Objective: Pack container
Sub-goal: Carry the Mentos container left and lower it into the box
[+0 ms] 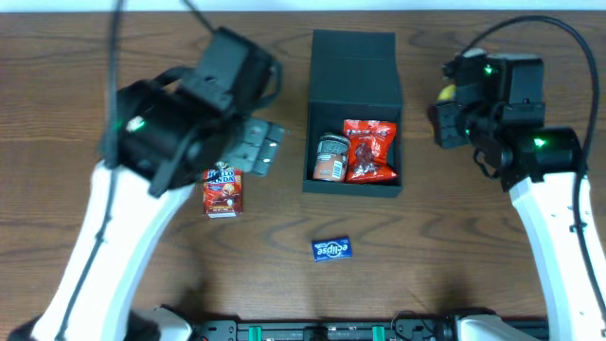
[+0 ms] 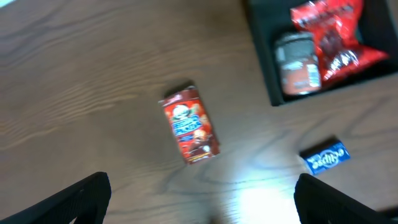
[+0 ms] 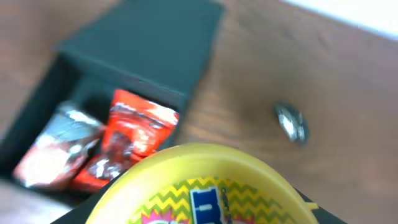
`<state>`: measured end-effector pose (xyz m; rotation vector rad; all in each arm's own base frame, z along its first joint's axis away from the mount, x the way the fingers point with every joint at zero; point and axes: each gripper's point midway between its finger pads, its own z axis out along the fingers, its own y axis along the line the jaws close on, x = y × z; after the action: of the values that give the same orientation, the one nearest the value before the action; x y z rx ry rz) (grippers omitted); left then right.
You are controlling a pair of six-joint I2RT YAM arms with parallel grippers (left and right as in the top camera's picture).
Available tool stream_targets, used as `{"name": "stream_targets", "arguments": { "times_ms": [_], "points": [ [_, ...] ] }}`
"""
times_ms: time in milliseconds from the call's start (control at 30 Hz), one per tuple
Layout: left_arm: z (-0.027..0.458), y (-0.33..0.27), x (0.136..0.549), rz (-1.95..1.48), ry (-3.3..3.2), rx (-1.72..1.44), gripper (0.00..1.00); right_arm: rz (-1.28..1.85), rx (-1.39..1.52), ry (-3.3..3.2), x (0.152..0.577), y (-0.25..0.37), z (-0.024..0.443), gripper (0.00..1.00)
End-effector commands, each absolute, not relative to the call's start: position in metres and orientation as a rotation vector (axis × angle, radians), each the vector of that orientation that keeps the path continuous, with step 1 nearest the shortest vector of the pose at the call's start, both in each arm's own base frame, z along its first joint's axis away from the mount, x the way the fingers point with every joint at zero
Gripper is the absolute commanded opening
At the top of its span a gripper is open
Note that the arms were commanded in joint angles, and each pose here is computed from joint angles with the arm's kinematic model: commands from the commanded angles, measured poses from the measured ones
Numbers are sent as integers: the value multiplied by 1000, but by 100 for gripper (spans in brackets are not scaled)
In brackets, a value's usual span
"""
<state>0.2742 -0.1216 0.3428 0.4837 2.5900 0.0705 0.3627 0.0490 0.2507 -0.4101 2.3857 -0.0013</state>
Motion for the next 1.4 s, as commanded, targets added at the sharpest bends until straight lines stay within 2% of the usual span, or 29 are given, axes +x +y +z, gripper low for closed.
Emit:
{"name": "stream_targets", "arguments": {
  "times_ms": [0, 100, 333, 633, 833, 1367],
  "points": [
    [365, -93, 260, 83, 2536, 324, 95, -36, -806, 2232, 363, 84, 280, 1],
    [373, -76, 248, 83, 2524, 261, 95, 74, -1140, 2101, 357, 128, 284, 1],
    [370, -65, 232, 103, 2563, 258, 95, 190, -1365, 2071, 391, 170, 268, 1],
    [369, -68, 231, 80, 2570, 266, 95, 273, -1723, 2310, 427, 190, 168, 1],
    [369, -68, 231, 80, 2570, 266, 95, 189, -1916, 2443, 414, 191, 115, 1],
    [369, -71, 230, 61, 2574, 272, 95, -162, -2179, 2289, 422, 194, 104, 1]
  ]
}}
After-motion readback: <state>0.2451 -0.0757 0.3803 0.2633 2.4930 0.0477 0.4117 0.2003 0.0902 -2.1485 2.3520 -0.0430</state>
